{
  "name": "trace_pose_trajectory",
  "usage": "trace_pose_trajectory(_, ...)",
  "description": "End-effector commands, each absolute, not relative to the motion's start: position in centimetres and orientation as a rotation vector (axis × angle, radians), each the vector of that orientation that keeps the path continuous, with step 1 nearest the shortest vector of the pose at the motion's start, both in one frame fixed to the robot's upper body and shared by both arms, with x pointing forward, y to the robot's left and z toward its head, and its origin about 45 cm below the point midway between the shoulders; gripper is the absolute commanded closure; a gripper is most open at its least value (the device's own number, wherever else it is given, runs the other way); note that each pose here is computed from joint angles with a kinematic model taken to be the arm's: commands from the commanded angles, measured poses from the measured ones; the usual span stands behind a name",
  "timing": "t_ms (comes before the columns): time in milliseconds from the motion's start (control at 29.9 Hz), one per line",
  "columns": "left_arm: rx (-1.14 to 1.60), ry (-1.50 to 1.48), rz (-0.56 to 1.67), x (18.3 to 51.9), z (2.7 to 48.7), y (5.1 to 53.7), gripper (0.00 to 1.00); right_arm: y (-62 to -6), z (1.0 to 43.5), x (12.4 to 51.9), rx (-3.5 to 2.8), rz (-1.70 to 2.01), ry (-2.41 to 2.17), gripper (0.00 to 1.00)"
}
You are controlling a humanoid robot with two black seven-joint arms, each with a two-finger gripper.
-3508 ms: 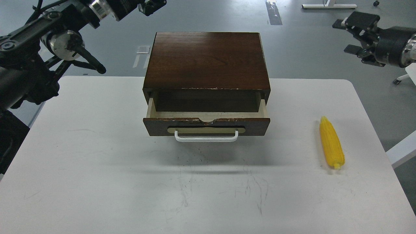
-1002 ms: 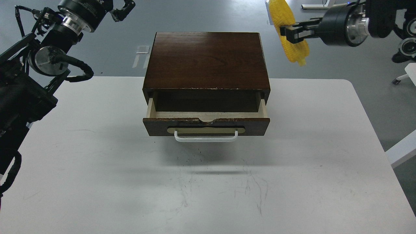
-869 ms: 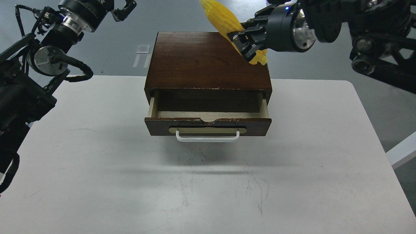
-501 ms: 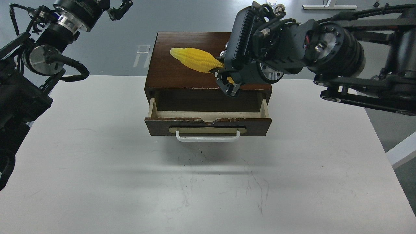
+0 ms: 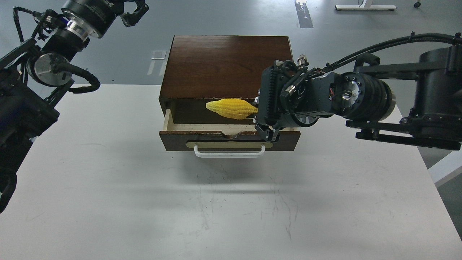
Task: Put corn in drawer with both arms
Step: 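Lower the held corn cob into the open drawer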
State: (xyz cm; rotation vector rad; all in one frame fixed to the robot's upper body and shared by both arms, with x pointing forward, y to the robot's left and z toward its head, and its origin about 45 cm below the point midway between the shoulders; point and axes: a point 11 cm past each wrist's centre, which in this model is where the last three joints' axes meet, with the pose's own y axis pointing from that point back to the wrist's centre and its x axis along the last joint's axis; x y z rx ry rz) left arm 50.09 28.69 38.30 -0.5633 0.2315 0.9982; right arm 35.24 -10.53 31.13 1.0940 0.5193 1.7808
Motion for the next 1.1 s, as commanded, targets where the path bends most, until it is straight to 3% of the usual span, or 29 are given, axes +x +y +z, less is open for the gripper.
trace_pose_trajectory(0,-0.555,0.233,0.997,50.04,38.02,28.58,0.02,-10.87,30.67,35.2,1.105,1.768,0.52,0.97)
trace_pose_trajectory(134,-0.557,0.241,0.979,49.76,37.88,28.06,0.02,-10.85,30.84,35.23,1.101,1.771,0.518,0.86)
trace_pose_trajectory(334,-0.557,0.24,0.98,49.76,37.91,28.13,0.02,-10.56,30.99,35.18,1.099,1.779,0.52,0.84)
trace_pose_trajectory(501,-0.556,0.237,0.984,49.75,37.97,28.35,0.02,-10.36,31.15,35.17,1.099,1.784,0.518,0.6)
trace_pose_trajectory(1069,-0.564,0.238,0.974,49.64,37.96,27.96,0.02,-10.92,31.1,35.38,1.112,1.766,0.504,0.54)
